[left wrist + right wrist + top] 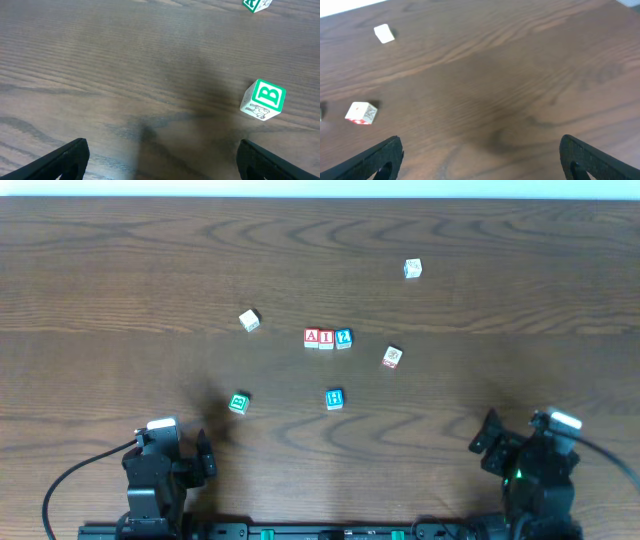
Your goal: Spell out Ai2
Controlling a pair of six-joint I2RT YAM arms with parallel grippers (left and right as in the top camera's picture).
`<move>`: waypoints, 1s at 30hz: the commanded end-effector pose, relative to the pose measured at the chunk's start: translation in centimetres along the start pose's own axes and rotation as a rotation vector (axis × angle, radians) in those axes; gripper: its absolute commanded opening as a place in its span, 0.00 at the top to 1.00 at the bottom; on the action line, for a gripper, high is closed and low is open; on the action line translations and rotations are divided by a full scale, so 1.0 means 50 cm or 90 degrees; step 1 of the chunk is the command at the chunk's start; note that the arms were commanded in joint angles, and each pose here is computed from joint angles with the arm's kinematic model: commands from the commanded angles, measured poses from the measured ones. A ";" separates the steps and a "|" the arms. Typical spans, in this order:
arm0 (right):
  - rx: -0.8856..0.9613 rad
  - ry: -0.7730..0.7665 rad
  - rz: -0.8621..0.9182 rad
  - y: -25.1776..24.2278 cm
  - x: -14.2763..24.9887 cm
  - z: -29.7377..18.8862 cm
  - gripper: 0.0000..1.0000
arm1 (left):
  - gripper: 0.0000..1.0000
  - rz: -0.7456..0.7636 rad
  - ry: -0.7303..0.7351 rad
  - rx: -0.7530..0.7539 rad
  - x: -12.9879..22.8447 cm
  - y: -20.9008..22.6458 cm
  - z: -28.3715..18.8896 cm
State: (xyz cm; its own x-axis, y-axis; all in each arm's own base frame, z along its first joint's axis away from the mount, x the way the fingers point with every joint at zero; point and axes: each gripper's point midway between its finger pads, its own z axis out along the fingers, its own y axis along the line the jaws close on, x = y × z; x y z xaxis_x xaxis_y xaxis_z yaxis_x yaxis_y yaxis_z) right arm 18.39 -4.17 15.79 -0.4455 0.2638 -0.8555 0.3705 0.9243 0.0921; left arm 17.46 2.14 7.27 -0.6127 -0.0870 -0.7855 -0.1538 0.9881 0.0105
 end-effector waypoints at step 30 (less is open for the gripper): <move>-0.130 0.048 -0.117 0.054 0.153 0.077 0.01 | 0.05 0.008 0.041 -0.006 0.040 0.003 0.012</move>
State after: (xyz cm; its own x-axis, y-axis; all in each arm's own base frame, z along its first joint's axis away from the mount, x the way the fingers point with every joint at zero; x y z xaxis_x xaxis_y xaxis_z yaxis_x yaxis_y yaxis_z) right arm 19.15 -0.64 7.81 -0.5508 0.1136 -0.8269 0.1149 0.9916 0.0597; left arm 17.47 2.14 7.29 -0.6121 -0.0874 -0.7860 -0.1540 0.9880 0.0101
